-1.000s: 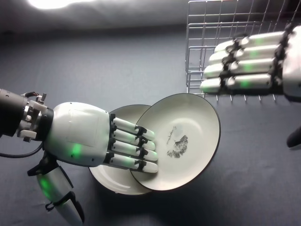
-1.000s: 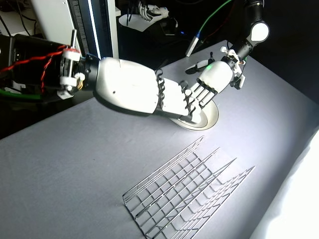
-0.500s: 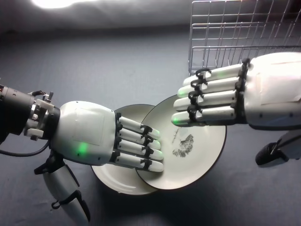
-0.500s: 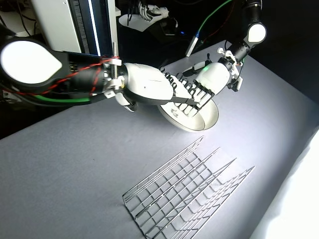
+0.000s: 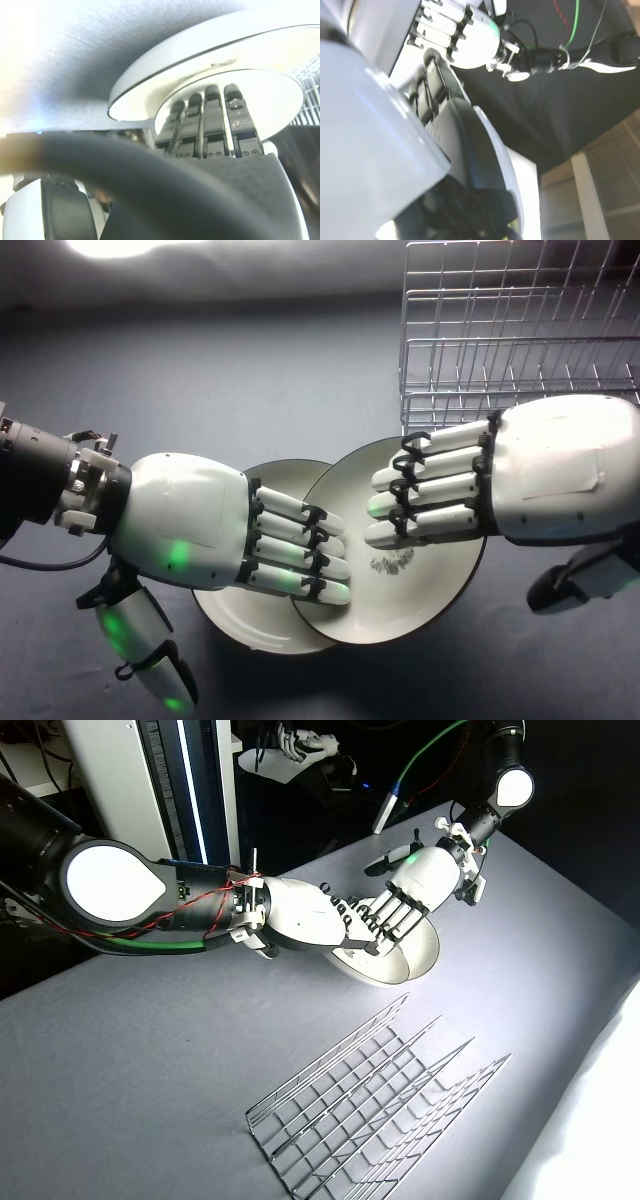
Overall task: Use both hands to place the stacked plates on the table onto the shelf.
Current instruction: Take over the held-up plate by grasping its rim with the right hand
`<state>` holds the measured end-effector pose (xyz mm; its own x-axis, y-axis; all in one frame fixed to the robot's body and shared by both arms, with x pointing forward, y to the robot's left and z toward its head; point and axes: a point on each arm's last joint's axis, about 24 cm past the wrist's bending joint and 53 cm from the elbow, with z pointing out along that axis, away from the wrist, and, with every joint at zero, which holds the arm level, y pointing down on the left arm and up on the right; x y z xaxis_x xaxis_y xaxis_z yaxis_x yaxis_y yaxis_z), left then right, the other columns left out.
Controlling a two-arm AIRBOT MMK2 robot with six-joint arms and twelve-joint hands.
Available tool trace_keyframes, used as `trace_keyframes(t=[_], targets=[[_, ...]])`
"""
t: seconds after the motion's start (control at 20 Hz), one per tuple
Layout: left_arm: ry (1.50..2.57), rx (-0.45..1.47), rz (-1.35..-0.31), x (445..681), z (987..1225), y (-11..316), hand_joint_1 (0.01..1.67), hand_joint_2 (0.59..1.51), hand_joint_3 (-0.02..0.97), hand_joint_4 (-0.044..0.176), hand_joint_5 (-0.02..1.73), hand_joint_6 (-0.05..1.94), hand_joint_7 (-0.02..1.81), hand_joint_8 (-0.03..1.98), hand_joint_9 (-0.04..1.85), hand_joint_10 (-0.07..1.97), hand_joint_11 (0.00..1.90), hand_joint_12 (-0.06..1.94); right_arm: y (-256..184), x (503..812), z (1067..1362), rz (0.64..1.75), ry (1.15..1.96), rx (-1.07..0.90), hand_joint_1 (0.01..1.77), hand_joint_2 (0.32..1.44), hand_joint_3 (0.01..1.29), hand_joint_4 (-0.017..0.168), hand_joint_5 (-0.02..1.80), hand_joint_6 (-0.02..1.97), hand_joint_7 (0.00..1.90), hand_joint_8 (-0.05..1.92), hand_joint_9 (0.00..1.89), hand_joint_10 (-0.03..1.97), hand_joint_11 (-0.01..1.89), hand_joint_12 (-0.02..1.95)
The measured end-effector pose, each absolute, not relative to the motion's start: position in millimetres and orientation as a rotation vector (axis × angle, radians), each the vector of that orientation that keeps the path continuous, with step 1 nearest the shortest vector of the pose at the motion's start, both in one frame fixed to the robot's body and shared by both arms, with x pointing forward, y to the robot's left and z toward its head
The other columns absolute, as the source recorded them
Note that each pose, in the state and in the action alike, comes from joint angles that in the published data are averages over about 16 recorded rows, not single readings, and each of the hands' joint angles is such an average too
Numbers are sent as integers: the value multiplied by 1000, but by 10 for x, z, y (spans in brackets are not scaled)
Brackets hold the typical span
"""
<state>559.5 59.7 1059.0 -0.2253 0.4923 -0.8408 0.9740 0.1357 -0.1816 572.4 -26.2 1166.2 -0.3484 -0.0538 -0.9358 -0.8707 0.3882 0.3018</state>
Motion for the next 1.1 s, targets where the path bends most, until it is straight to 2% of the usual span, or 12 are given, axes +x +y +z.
trace_keyframes(t=[0.4,0.55,0.7,1.1], targets=[[1808,1402,-1007,5608,10593,601,15,952,11,-11,-16,-38,-11,-27,21,8,15,6,-143,5874,11535,1086,1708,-824,1024,951,14,4,188,23,161,22,138,22,13,612],[1809,1400,-1008,5611,10596,602,15,953,11,-11,-16,-38,-11,-27,21,8,15,7,-89,5923,11507,1090,1705,-825,1029,966,14,4,248,21,225,19,199,29,20,741],[1810,1398,-1009,5615,10599,603,15,954,11,-12,-17,-38,-9,-22,21,8,15,7,-20,5942,11503,1103,1694,-830,1070,973,14,2,360,115,364,64,343,98,147,865],[1802,1393,-1004,5645,10663,613,15,955,10,-10,-17,-37,3,-5,20,8,15,7,119,5937,11551,1139,1659,-844,1197,952,13,-3,656,533,744,320,756,416,616,1076]])
